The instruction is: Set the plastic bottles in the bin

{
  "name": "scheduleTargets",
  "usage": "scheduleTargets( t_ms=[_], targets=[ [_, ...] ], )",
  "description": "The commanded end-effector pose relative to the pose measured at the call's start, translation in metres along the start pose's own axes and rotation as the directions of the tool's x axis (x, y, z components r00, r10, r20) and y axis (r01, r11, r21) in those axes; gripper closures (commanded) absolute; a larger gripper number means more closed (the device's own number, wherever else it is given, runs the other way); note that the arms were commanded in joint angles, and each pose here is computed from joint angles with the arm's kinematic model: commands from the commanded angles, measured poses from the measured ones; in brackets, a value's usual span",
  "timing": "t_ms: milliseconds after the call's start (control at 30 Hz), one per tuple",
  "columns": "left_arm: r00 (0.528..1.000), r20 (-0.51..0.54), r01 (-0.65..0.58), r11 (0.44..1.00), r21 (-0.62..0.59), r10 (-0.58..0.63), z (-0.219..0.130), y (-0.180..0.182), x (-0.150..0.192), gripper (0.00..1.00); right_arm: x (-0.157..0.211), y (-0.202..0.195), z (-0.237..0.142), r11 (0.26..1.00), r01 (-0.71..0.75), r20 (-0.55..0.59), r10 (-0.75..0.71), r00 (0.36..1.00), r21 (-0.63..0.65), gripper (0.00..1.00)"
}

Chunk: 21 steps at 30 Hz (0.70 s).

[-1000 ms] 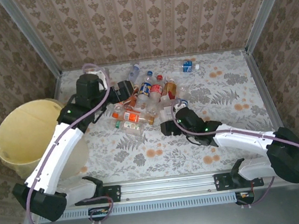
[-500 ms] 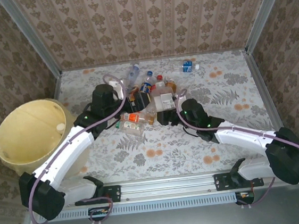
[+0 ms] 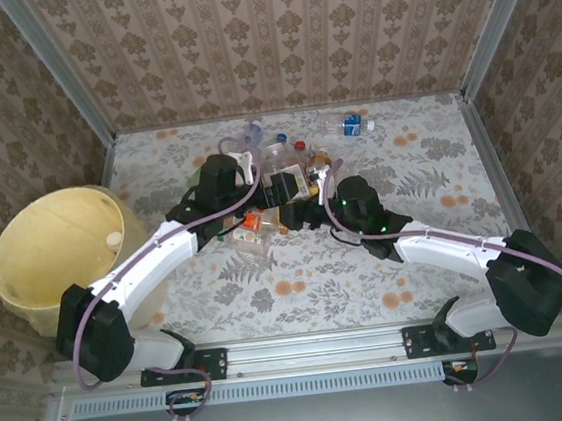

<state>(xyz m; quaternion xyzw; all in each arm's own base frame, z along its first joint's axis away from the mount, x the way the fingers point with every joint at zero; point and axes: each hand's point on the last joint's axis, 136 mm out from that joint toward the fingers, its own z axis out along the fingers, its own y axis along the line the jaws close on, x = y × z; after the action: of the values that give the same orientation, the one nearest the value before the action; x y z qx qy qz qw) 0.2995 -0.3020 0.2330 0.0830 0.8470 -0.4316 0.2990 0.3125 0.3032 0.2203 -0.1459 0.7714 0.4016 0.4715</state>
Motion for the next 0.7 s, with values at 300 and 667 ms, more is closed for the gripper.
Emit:
scheduleTargets(
  t_ms=[300,667],
  targets=[
    [0.995,0.093,-0.026,0.998,0.050,0.021,-0.006,-0.019,-0.022,0.43,-0.016,0.033,0.003,0.990,0.049,0.008,-0.048,0.999,-0.131,0.24],
    [0.988,0.149,-0.019,0.989,-0.144,0.040,-0.019,0.010,-0.032,0.46,-0.015,0.034,-0.010,0.988,0.107,-0.019,-0.110,0.994,-0.115,0.00]
  ],
)
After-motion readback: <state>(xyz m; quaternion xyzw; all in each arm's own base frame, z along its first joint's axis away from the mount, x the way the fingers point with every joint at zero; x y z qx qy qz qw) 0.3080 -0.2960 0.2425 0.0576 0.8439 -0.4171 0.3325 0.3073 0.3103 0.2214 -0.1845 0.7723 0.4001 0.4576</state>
